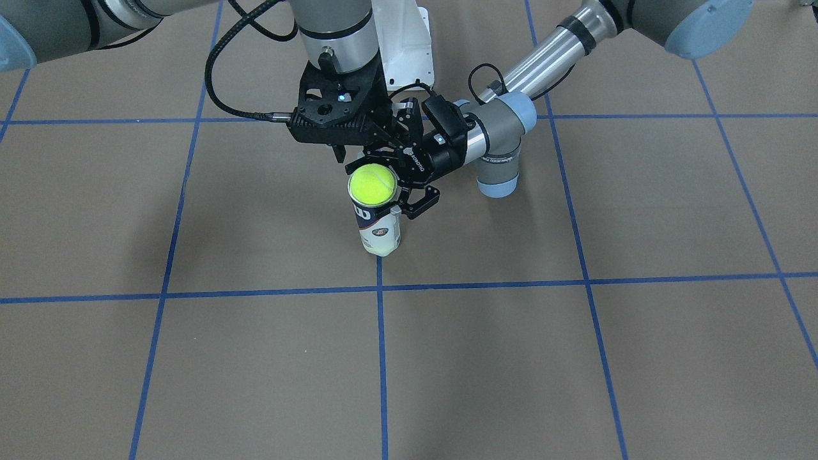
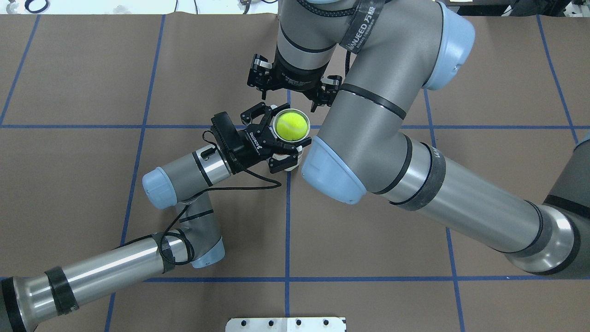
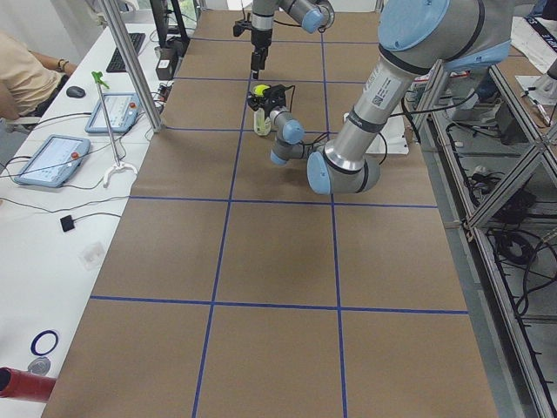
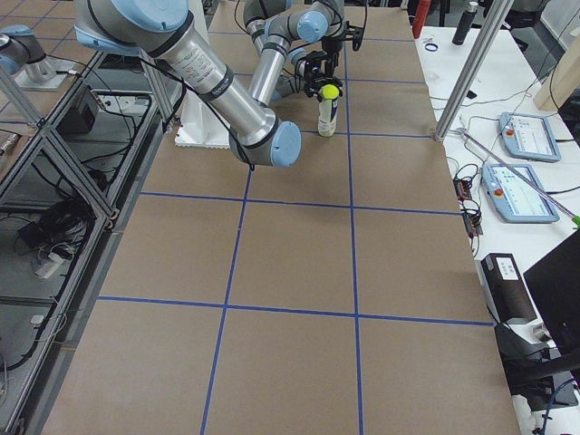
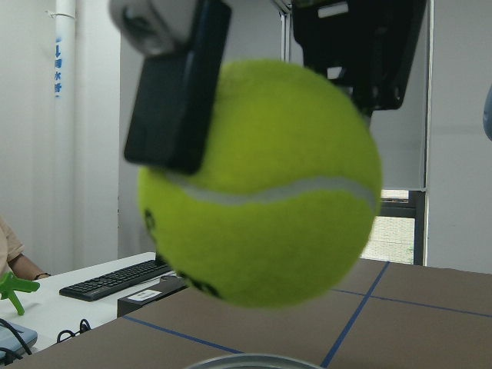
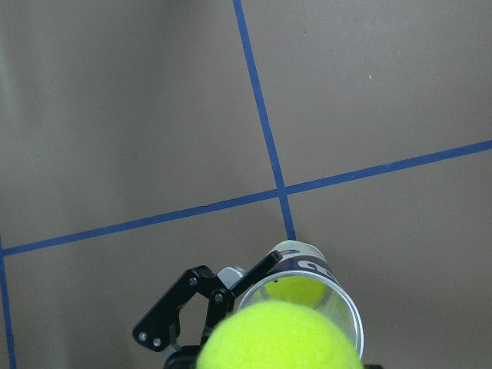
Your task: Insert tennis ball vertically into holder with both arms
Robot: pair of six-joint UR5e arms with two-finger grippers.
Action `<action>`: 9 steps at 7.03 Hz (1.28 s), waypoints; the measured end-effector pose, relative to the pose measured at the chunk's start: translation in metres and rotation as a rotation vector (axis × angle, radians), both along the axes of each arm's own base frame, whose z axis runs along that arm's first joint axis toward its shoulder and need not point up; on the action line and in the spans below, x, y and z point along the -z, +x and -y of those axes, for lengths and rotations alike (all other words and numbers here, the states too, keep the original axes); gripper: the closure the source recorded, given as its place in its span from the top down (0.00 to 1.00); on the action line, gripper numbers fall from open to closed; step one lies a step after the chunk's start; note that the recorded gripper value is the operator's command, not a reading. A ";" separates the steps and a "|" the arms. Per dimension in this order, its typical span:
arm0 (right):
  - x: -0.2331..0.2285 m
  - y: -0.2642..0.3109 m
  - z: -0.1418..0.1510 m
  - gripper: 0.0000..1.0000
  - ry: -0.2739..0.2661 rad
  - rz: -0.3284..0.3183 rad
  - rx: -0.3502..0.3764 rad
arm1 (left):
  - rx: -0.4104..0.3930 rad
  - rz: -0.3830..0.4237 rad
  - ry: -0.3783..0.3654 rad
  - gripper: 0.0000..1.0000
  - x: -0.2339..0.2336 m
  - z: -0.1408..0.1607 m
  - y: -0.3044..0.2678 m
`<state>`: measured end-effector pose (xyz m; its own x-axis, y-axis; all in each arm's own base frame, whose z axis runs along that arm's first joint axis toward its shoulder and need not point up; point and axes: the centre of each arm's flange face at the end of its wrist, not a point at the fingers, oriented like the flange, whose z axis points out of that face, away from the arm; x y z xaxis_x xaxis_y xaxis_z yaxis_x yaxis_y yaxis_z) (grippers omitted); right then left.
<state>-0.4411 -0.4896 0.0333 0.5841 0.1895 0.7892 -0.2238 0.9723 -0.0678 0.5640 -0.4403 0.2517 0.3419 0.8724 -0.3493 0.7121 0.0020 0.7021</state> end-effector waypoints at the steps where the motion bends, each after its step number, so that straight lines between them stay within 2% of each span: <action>1: 0.001 0.001 0.000 1.00 0.005 0.000 0.003 | 0.001 0.000 0.000 0.98 0.000 0.000 0.000; 5: -0.002 0.012 0.008 1.00 0.027 -0.007 0.007 | 0.005 -0.010 0.003 0.98 0.003 0.003 -0.005; 7: -0.030 0.042 0.034 1.00 0.080 -0.045 0.031 | 0.030 -0.046 0.014 0.98 0.022 0.016 -0.027; 9: -0.089 0.097 0.073 1.00 0.142 -0.098 0.098 | 0.049 -0.041 0.011 0.98 0.023 0.024 -0.047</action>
<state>-0.3443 -0.5623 0.1223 0.6698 0.0183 0.7423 -0.1259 0.9880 0.0893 0.5173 -0.4641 0.2283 0.3697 0.8590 -0.3542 0.7392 -0.0409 0.6723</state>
